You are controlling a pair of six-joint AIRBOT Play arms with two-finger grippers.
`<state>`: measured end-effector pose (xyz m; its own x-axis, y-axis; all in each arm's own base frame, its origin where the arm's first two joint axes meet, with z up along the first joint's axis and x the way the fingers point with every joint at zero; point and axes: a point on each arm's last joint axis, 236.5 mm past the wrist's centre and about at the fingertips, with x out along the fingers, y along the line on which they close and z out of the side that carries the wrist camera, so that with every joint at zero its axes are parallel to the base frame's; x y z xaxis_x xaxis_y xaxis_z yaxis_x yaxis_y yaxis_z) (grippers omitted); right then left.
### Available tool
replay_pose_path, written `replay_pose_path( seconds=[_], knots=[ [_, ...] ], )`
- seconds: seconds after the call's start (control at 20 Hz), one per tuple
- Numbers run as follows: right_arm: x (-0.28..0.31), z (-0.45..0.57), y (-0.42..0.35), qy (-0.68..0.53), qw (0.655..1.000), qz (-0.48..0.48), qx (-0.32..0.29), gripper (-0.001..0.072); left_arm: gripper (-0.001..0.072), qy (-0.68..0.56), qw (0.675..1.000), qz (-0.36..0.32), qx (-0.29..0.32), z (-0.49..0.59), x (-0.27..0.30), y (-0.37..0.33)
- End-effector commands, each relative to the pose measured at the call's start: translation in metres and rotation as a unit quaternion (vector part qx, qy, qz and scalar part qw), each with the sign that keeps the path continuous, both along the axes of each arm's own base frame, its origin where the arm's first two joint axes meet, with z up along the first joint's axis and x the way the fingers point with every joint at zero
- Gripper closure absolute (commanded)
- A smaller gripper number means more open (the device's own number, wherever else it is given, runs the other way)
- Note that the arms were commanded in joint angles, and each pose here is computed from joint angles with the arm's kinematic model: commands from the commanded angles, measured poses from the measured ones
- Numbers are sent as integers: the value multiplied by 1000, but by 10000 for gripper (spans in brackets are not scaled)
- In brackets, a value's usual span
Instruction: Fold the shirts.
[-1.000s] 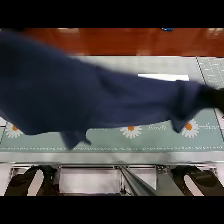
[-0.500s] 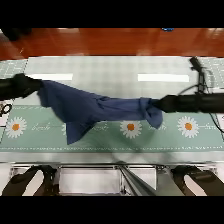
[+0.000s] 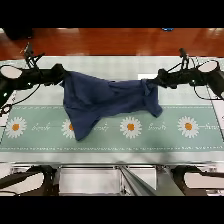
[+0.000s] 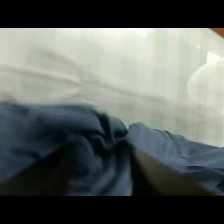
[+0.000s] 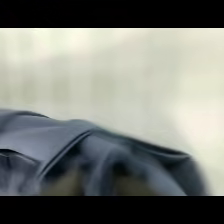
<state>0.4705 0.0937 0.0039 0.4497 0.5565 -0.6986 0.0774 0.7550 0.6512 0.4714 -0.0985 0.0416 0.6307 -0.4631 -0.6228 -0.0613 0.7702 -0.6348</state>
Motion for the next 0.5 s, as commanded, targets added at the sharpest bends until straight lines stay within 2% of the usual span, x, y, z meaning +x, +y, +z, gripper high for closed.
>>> replay_pose_path(
  seconds=[0.0, 0.1, 0.25, 0.45],
  knots=[
    [26, 0, -54, -4, 998, -56, 20, 304, 198, 16, 1000, 5, 0, -4, 16, 21],
    [1, 3, -103, 24, 997, -66, 14, 306, 199, 63, 998, -1, 14, -3, -6, 64],
    [-76, -16, -171, 118, 990, -62, -37, 306, 199, 130, 991, 17, -4, -10, -54, 115],
    [-151, -61, -139, 180, 981, -69, 11, 307, 199, 192, 980, 37, -37, -52, -120, 105]
  ],
)
